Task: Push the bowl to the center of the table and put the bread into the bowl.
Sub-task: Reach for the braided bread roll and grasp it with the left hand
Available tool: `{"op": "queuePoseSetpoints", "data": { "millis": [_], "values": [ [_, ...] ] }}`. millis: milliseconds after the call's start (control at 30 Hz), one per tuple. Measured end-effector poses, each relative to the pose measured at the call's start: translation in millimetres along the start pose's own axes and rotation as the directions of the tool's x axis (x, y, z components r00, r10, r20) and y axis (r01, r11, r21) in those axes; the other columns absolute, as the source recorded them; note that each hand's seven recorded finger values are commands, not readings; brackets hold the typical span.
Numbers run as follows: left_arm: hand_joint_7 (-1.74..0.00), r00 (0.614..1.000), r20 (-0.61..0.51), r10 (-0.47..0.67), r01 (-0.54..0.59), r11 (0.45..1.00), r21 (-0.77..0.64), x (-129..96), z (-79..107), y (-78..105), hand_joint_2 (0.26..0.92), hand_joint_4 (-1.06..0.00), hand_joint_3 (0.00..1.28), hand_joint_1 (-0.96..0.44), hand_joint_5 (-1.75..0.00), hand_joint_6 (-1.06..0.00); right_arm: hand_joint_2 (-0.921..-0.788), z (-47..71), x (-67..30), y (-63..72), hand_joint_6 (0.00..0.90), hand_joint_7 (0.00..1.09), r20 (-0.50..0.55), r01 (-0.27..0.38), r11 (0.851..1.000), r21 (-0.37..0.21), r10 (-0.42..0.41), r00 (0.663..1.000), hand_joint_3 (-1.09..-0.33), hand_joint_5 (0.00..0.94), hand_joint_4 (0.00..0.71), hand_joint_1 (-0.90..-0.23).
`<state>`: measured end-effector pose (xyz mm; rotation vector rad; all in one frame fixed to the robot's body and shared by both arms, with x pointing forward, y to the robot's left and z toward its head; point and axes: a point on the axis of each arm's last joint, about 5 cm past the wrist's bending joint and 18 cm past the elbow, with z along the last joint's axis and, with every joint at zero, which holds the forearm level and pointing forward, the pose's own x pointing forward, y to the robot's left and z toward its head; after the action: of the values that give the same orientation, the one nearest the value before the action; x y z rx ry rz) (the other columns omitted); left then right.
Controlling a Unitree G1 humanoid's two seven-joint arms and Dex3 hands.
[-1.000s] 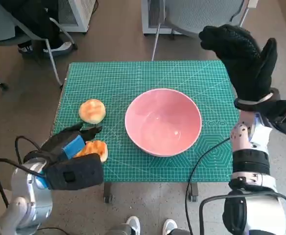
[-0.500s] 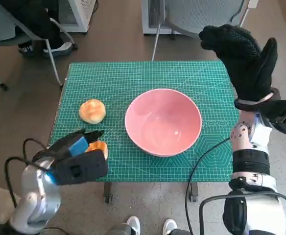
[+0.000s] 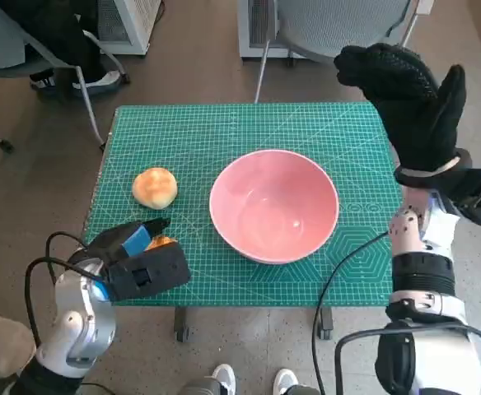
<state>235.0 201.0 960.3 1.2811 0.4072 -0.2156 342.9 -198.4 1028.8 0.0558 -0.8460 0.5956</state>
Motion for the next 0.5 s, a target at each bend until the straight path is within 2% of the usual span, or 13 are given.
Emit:
{"op": "queuePoseSetpoints", "data": {
  "millis": [33, 67, 133, 267, 500],
  "values": [
    [-0.29, 1.0, 0.004, 0.011, -0.012, 1.0, 0.011, 0.7, -0.2, -0.6, 0.809, -0.58, 0.32, 0.27, -1.25, -0.68, -0.921, 0.1, -0.1, 0.0, 0.363, 0.01, 0.0, 0.0, 1.0, 0.0, 0.0, 1.0, -0.778, 0.006, 0.287, -0.704],
    [-0.63, 1.0, 0.009, 0.027, -0.027, 0.999, 0.027, 1.3, -0.7, -0.9, 0.85, -0.59, 0.25, 0.17, -1.25, -0.65, -0.921, 0.2, -0.2, -0.1, 0.363, 0.01, 0.0, 0.0, 1.0, 0.0, 0.0, 1.0, -0.778, 0.006, 0.288, -0.703],
    [-0.85, 0.999, 0.02, 0.044, -0.045, 0.998, 0.047, 2.3, -1.5, -1.3, 0.891, -0.62, 0.16, 0.07, -1.32, -0.63, -0.921, 0.4, -0.7, -0.1, 0.363, 0.01, 0.001, 0.0, 1.0, 0.0, 0.0, 1.0, -0.778, 0.006, 0.288, -0.702],
    [-0.99, 0.998, 0.041, 0.057, -0.06, 0.996, 0.069, 3.3, -2.3, -2.0, 0.906, -0.65, 0.11, 0.02, -1.32, -0.65, -0.921, 0.7, -1.8, -0.1, 0.363, 0.01, 0.002, 0.0, 1.0, -0.001, 0.0, 1.0, -0.779, 0.006, 0.29, -0.701],
    [-1.04, 0.997, 0.058, 0.059, -0.064, 0.994, 0.086, 2.8, -3.9, -0.8, 0.907, -0.65, 0.1, 0.0, -1.3, -0.67, -0.921, 1.2, -1.2, 0.0, 0.365, 0.01, 0.003, -0.004, 1.0, -0.001, 0.004, 1.0, -0.78, 0.005, 0.291, -0.7]
  ]
}}
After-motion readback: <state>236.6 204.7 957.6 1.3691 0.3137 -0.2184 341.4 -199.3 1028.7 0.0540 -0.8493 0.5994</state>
